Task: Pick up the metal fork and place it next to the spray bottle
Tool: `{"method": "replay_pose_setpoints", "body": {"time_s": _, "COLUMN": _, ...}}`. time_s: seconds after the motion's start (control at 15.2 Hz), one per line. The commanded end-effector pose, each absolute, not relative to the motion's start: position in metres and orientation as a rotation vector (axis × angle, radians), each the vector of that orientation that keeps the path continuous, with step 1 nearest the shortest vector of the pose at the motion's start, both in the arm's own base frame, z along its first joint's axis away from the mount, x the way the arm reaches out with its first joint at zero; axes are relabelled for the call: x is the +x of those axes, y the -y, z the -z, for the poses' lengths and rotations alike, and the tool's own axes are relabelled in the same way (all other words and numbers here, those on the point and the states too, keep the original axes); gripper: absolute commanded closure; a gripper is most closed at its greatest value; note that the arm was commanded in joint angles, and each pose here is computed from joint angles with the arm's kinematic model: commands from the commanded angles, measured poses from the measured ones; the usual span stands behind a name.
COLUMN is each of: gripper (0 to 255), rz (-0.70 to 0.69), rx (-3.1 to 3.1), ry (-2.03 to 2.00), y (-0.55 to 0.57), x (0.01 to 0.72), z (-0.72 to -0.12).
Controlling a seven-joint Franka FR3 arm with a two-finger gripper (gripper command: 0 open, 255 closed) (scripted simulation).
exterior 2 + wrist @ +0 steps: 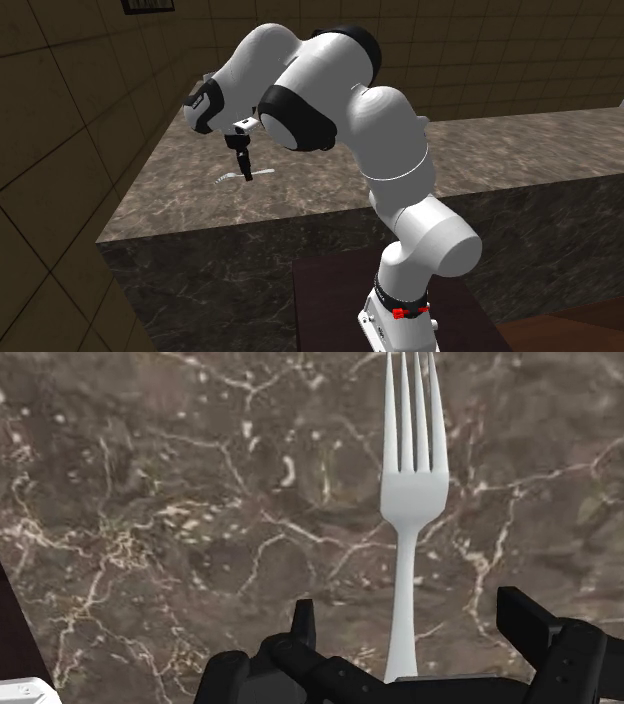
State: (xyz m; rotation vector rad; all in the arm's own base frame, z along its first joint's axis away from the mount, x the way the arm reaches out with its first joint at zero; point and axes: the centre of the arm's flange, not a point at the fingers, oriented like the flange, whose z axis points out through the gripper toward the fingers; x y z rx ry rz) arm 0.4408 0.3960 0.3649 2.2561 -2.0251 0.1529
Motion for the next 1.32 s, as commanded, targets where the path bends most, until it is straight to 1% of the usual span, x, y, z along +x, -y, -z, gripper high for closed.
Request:
{"method": "replay_pose_setpoints", "body": {"time_s": 0.0, "gripper": 0, "rz": -0.153, "rx": 2.256, "ry": 2.025, "y": -0.396, "x": 0.441, "z": -0.365}}
{"method": "replay_pose_setpoints", "body": {"time_s": 0.13, "gripper": 0, "rz": -0.153, "rx": 2.256, "ry": 2.025, "y": -0.396, "x": 0.441, "z": -0.365}}
{"method": "replay_pose_setpoints", "body": {"time_s": 0.2, "gripper": 255, "rz": -0.153, "rx": 2.256, "ry": 2.025, "y": -0.396, "x": 0.441, "z": -0.365}}
{"method": "replay_pose_setpoints", "body": {"time_s": 0.79, "gripper": 255, "rz": -0.153, "rx": 2.256, "ry": 2.025, "y": -0.396, "x": 0.441, "z": -0.365}}
{"method": "replay_pose_setpoints", "body": {"time_s": 1.25, "gripper": 255, "rz": -0.153, "rx": 2.256, "ry": 2.025, "y": -0.396, "x": 0.441, "z": -0.402}}
